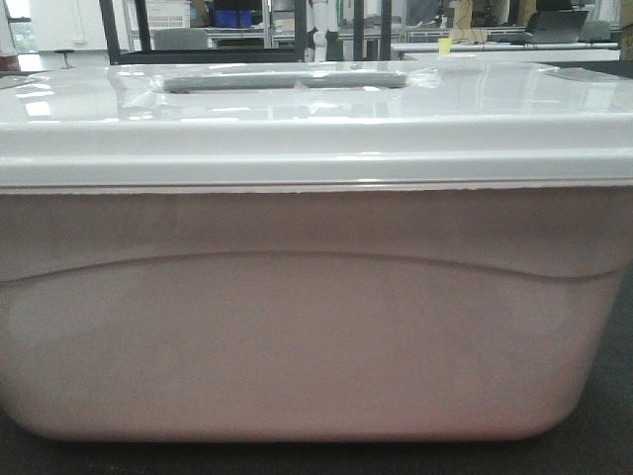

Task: Grab white bin and place on right shelf
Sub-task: 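Move both grippers toward the sides of the pink bin with white lid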

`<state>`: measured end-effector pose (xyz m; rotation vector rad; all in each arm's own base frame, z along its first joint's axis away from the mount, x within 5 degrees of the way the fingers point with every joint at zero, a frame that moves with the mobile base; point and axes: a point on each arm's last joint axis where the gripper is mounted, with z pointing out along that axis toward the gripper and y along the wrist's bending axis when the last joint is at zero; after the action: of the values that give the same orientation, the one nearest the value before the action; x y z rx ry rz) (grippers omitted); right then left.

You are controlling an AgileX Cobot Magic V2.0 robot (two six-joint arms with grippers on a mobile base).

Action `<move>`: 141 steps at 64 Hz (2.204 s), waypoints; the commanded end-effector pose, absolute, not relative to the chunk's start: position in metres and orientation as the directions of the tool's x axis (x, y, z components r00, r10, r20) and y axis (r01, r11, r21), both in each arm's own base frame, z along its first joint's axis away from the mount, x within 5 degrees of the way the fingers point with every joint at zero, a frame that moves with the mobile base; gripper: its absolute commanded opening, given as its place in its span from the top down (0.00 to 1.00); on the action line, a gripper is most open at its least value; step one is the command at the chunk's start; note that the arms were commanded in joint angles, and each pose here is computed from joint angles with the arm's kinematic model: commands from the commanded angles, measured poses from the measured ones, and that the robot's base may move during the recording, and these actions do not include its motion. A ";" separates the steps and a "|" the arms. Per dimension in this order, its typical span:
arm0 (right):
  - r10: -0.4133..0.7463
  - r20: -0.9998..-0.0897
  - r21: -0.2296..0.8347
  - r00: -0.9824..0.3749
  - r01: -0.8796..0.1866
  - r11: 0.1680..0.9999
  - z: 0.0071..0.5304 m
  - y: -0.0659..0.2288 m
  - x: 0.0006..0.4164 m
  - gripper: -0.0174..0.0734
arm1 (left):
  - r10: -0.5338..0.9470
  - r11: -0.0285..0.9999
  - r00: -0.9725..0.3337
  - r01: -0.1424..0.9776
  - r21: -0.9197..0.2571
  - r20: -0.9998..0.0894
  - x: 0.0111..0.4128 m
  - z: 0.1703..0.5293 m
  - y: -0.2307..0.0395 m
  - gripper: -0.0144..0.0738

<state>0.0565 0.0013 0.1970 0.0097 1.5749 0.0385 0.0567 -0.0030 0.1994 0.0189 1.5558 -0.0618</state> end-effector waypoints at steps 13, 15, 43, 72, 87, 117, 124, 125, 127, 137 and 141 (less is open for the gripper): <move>0.034 -0.995 0.033 0.094 -0.012 0.999 0.205 0.000 0.055 0.73 | -0.041 0.998 0.099 0.050 -0.037 -0.994 0.056 0.202 -0.003 0.97; 0.034 -0.995 0.033 0.094 -0.012 0.999 0.205 0.000 0.055 0.73 | -0.041 0.998 0.099 0.050 -0.037 -0.994 0.056 0.202 -0.003 0.97; 0.034 -0.995 0.033 0.094 -0.012 0.999 0.205 0.000 0.055 0.73 | -0.041 0.998 0.099 0.050 -0.037 -0.994 0.056 0.202 -0.003 0.97; 0.035 -0.992 0.034 0.119 -0.010 0.999 0.208 0.000 0.055 0.73 | -0.055 0.998 0.141 0.050 -0.048 -0.988 0.055 0.206 -0.002 0.97; 0.039 -0.928 0.042 0.371 -0.001 0.999 0.247 -0.002 0.046 0.73 | -0.133 0.991 0.290 0.060 -0.120 -0.948 0.049 0.240 0.000 0.97; 0.051 -0.947 0.040 0.316 -0.042 0.998 0.411 0.002 0.042 0.72 | 0.077 0.996 0.150 0.021 0.081 -0.986 0.045 0.407 -0.001 0.96; 0.050 -0.968 0.040 0.247 -0.044 0.998 0.422 0.003 0.061 0.63 | 0.060 0.997 0.047 0.037 0.062 -0.997 0.059 0.417 -0.002 0.88; 0.049 -0.971 0.040 0.235 -0.044 0.998 0.422 0.003 0.064 0.61 | 0.056 0.998 0.035 0.040 0.057 -0.998 0.062 0.418 -0.002 0.87; 0.049 -0.977 0.041 0.209 -0.043 0.998 0.422 0.003 0.072 0.55 | 0.049 0.998 0.002 0.046 0.049 -0.999 0.068 0.418 -0.003 0.82; 0.047 -0.996 0.044 0.078 -0.040 0.998 0.411 0.003 0.106 0.27 | -0.019 0.994 -0.114 0.107 -0.031 -0.993 0.088 0.411 -0.010 0.54; 0.046 -0.999 0.045 0.012 -0.040 0.998 0.404 0.004 0.117 0.19 | -0.055 0.988 -0.164 0.132 -0.077 -0.985 0.094 0.407 -0.013 0.44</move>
<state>0.1035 0.0042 0.3949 -0.0031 1.5750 0.0665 0.0876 -0.0086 0.3946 0.0724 1.7707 -0.0817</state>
